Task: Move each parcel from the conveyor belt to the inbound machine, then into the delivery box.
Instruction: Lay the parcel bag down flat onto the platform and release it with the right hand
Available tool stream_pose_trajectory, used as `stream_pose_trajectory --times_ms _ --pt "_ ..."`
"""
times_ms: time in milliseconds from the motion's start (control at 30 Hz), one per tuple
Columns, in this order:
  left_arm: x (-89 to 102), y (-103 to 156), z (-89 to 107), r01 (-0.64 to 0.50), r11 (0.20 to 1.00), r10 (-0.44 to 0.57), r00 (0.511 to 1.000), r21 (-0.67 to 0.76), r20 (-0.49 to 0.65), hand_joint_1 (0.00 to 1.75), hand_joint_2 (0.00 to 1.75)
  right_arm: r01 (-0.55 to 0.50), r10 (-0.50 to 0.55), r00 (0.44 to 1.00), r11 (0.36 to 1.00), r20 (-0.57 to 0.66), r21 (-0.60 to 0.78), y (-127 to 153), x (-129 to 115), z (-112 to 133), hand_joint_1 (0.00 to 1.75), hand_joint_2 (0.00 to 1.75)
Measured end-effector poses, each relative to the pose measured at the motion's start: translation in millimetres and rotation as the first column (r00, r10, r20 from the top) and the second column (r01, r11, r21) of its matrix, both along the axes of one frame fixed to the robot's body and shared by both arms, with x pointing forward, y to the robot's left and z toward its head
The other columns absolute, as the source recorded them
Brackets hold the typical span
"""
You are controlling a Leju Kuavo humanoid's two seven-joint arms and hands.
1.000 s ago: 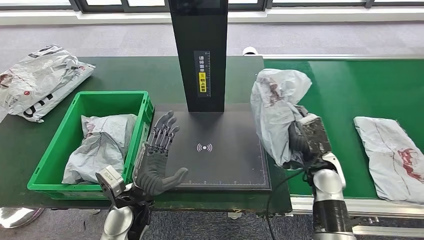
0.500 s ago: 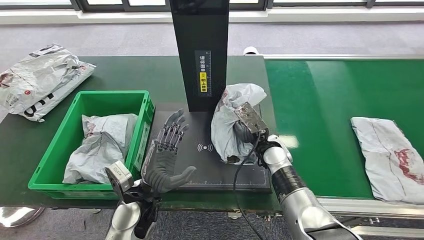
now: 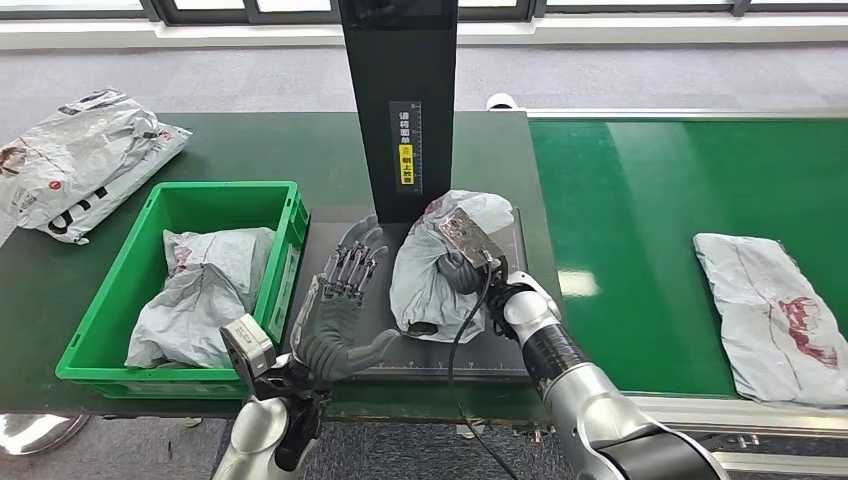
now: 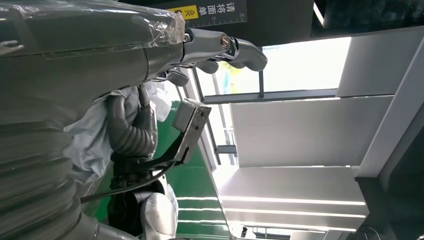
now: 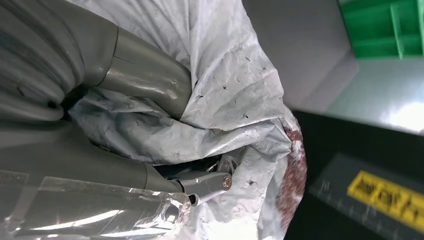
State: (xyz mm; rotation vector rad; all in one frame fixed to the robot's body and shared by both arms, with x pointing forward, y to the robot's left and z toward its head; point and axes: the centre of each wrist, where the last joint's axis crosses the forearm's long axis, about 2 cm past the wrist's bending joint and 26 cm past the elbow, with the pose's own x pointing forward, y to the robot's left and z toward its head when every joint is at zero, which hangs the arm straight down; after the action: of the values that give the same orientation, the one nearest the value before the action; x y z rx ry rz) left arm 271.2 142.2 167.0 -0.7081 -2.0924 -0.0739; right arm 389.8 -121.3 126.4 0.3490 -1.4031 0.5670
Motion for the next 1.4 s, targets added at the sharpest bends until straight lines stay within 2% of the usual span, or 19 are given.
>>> stream_pose_trajectory --times_ms 33,67,233,667,767,900,1133,1233,1400 --pt "0.8 -0.2 0.2 0.001 1.0 -0.001 1.0 0.0 0.0 0.0 1.75 -0.018 0.018 1.0 1.0 -0.003 -0.001 3.5 -1.2 0.0 0.12 1.75" --pt "1.7 -0.4 0.4 0.001 1.0 -0.001 1.0 0.0 0.001 0.0 1.75 -0.039 0.039 0.999 0.999 -0.003 -0.002 7.0 -2.6 -0.1 0.0 1.75" --pt "4.2 -1.2 0.3 0.003 1.0 -0.003 1.0 0.002 0.001 0.0 1.75 -0.128 0.128 0.992 0.992 0.011 -0.01 19.9 -8.3 -0.2 0.0 1.75" --pt "6.1 -2.1 -3.9 -0.007 1.0 0.007 1.0 -0.001 -0.004 0.0 1.75 -0.21 0.207 0.976 0.977 0.074 0.034 30.5 -11.5 4.1 0.0 1.75" --pt "6.0 -1.6 -4.8 -0.019 1.0 0.019 1.0 0.0 -0.003 0.0 1.75 -0.196 0.187 0.975 0.979 0.123 0.064 28.7 -9.1 8.8 0.0 1.75" --pt "2.3 2.2 -4.9 -0.048 0.999 0.048 0.999 0.002 -0.002 0.0 1.75 -0.132 0.104 0.968 0.985 0.228 0.112 15.8 -7.9 19.4 0.0 1.75" --pt "-6.8 9.1 -7.4 -0.076 0.997 0.076 0.997 0.002 -0.005 0.0 1.75 -0.065 -0.013 0.921 0.981 0.39 0.185 -14.3 -28.6 41.8 0.0 1.75" --pt "-9.5 10.7 -8.2 -0.086 0.996 0.086 0.996 0.008 -0.006 0.0 1.75 -0.042 -0.067 0.881 0.975 0.468 0.218 -26.3 -45.2 46.7 0.0 1.75" --pt "-13.1 16.6 -10.6 -0.112 0.994 0.112 0.994 0.014 -0.015 0.0 1.75 -0.048 -0.116 0.807 0.964 0.58 0.26 -49.3 -91.6 53.3 0.0 1.75"
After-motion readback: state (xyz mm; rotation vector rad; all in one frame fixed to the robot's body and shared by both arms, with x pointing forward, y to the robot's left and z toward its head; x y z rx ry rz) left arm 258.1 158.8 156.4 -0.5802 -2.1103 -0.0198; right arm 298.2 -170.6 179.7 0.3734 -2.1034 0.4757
